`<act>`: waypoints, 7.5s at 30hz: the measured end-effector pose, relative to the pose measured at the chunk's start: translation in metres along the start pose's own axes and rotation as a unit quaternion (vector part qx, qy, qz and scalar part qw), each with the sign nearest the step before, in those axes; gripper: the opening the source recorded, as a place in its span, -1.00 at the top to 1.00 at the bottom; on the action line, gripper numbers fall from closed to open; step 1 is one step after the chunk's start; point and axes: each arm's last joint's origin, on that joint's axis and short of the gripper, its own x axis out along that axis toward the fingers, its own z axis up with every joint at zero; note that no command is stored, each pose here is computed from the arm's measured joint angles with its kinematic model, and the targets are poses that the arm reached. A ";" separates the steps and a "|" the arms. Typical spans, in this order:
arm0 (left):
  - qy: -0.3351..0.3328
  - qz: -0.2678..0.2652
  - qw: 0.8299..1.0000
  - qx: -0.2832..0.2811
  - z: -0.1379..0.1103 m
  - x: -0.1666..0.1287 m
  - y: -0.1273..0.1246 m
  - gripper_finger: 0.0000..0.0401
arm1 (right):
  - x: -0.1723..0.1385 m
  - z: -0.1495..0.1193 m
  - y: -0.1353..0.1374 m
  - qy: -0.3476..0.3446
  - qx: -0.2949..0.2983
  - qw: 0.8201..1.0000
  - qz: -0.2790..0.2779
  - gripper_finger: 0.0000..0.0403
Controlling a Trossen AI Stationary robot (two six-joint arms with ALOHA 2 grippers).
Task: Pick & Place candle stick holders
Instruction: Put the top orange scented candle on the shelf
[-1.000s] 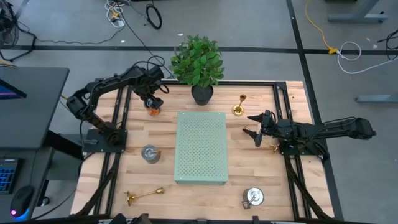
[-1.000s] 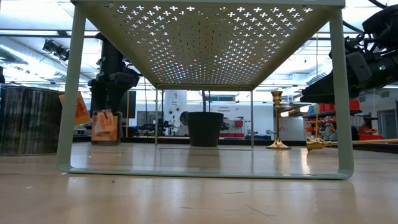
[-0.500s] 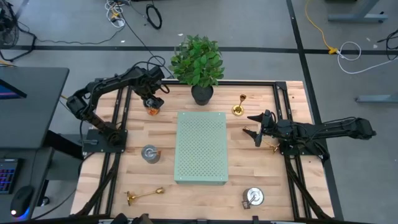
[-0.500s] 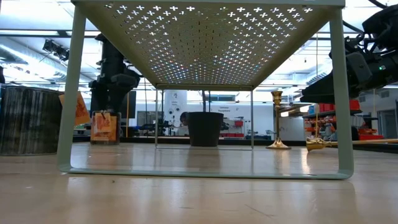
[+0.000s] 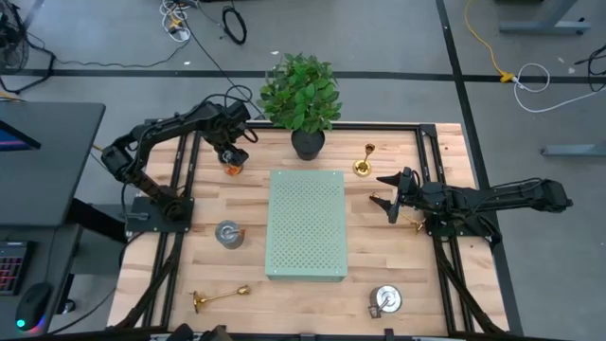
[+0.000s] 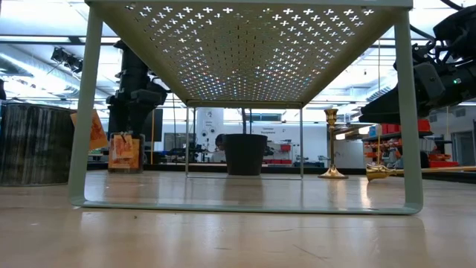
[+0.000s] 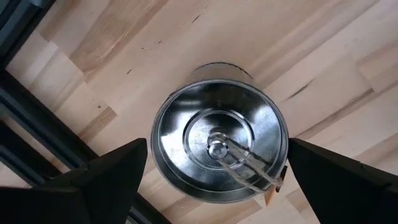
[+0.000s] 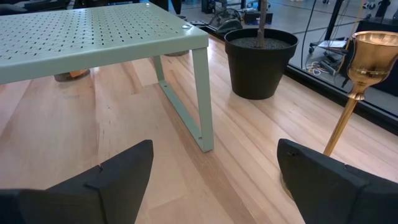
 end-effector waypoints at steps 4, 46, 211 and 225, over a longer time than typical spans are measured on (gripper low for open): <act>-0.010 -0.008 1.000 -0.001 0.002 0.000 -0.001 -0.97 | 0.000 0.000 0.000 0.000 0.000 1.000 0.000 -0.73; -0.013 -0.014 1.000 -0.012 0.003 0.001 0.008 -0.97 | 0.000 0.000 0.000 0.000 0.000 1.000 0.000 -0.73; -0.063 -0.162 0.932 0.318 -0.051 -0.166 -0.257 -0.84 | 0.000 0.000 0.000 0.000 0.000 1.000 0.000 -0.73; -0.040 -0.127 0.930 0.342 -0.058 -0.148 -0.279 -0.84 | 0.000 0.000 0.000 -0.002 0.001 1.000 0.001 -0.73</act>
